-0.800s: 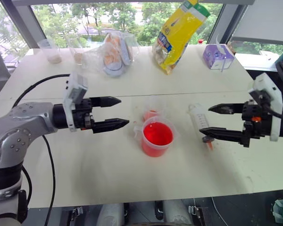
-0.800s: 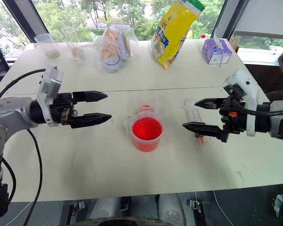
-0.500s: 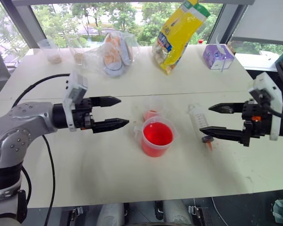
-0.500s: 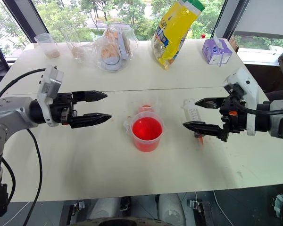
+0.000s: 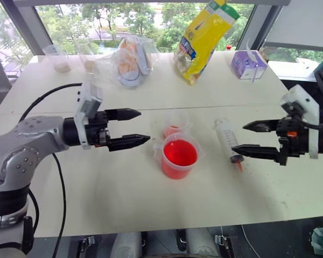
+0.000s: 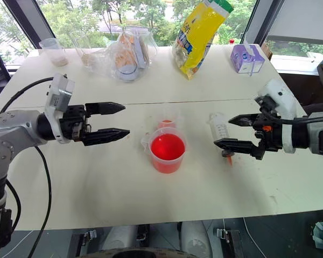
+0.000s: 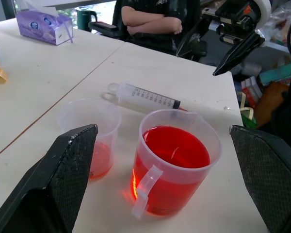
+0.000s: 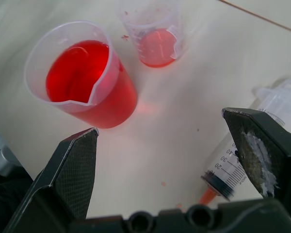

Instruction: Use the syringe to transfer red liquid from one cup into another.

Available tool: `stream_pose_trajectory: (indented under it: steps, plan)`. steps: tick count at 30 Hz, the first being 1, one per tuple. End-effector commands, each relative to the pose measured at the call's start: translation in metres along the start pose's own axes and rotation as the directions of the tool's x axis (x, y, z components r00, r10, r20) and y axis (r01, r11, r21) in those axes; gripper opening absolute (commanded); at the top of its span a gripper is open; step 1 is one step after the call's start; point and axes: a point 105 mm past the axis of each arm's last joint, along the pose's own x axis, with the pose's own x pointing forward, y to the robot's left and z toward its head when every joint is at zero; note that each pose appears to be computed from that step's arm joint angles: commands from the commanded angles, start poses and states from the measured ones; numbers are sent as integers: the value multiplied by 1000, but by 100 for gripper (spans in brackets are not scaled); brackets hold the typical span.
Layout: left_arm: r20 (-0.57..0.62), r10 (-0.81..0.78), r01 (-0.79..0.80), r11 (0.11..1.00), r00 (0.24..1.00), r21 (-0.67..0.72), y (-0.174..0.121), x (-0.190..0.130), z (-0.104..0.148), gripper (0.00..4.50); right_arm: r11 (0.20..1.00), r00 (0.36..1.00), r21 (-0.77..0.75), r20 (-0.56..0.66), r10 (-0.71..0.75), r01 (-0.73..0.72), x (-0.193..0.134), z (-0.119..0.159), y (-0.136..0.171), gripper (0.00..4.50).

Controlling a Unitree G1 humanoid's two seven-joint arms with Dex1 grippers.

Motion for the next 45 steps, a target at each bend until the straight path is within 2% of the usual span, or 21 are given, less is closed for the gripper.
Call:
stream_pose_trajectory:
  steps: [1,5,8,12,17,29,32,36,37,43,45]
  plan:
    - [18,-11,11,999,1000,40,-2,2,7,450,998,999,42,-6,-41,41,1,4,-10,446]
    - [18,-18,17,999,1000,47,-2,4,7,450,977,985,145,-86,-147,158,14,-2,-39,446]
    - [21,-23,22,998,1000,56,-1,7,7,450,936,960,249,-195,-203,249,27,-13,-61,446]
    - [35,-28,26,998,999,64,-2,12,6,450,890,919,301,-304,-252,344,46,-27,-85,446]
    - [46,-23,20,998,999,65,-4,15,4,450,876,897,321,-377,-232,361,65,-40,-97,446]
    - [59,5,-9,997,998,76,-5,15,2,450,910,879,263,-439,-184,322,103,-53,-107,446]
    - [59,8,-13,997,998,80,-5,16,2,450,920,882,252,-440,-169,302,111,-51,-104,364]
    - [60,8,-13,996,998,84,-5,17,2,450,928,882,240,-445,-155,284,118,-51,-101,160]
    - [59,9,-14,996,998,86,-5,17,2,450,930,882,240,-447,-150,280,119,-51,-100,140]
    - [58,11,-16,995,998,94,-3,16,2,450,919,904,283,-402,-147,275,106,-41,-96,140]
    - [59,15,-21,995,998,97,-1,14,4,450,917,951,319,-265,-157,240,95,-13,-94,140]
